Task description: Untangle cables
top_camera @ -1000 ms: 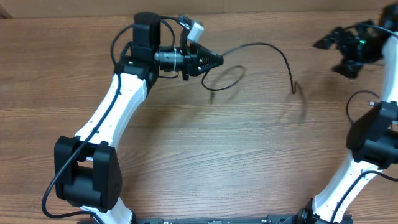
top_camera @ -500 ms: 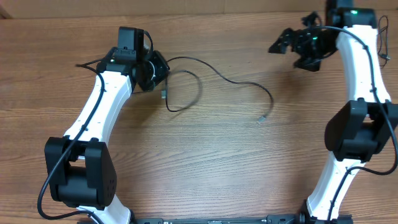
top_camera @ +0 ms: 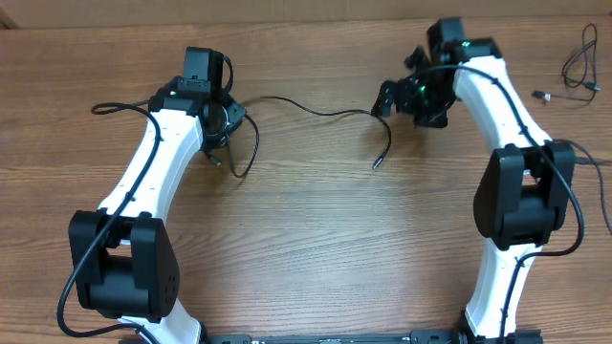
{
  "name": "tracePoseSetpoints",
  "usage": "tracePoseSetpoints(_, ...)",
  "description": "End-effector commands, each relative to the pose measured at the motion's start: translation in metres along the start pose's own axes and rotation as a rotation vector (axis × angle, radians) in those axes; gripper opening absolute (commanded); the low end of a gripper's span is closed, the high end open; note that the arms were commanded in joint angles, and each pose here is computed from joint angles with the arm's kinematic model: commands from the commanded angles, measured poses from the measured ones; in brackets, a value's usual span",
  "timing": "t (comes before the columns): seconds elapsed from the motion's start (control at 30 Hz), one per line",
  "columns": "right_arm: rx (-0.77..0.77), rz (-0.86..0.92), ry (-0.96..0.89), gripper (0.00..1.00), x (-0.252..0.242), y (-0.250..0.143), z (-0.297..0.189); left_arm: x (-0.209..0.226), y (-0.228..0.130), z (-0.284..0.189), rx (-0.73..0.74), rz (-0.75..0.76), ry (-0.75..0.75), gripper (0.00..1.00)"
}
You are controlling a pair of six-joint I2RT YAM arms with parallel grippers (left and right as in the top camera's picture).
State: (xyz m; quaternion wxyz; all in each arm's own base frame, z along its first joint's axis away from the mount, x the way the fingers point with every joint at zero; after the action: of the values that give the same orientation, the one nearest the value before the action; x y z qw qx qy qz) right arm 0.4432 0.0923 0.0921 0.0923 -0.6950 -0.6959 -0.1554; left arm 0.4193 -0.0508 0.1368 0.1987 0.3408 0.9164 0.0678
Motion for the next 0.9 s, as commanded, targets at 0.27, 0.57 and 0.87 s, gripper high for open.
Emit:
tracePoseSetpoints(0.27, 0.115, 0.095, -0.054, 0.78, -0.016, -0.043, 0.048, 0.005, 0.011, -0.005, -0.063, 0.114, 0.036, 0.99)
tracePoseSetpoints(0.57, 0.044, 0.123, -0.115, 0.13, -0.011, -0.050, 0.089, 0.007, 0.054, -0.071, -0.101, 0.127, -0.099, 1.00)
tracePoseSetpoints(0.87, -0.034, 0.078, -0.288, 0.04, -0.010, -0.032, 0.064, 0.062, 0.104, -0.150, -0.249, -0.044, -0.123, 0.99)
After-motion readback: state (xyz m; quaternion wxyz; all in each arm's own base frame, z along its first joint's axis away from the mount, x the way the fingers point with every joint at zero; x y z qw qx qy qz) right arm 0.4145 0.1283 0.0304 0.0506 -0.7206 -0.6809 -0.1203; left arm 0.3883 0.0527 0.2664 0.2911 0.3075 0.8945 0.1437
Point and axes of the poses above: each gripper's point midway between its finger pads, its own z axis out along the fingers, its own x axis along the line the jaws close on, y = z × x, the point moved 3 cm from there along -z, back along the fingers, and after that the axes turned 3 degrees about -z, right-handed, at the moved point
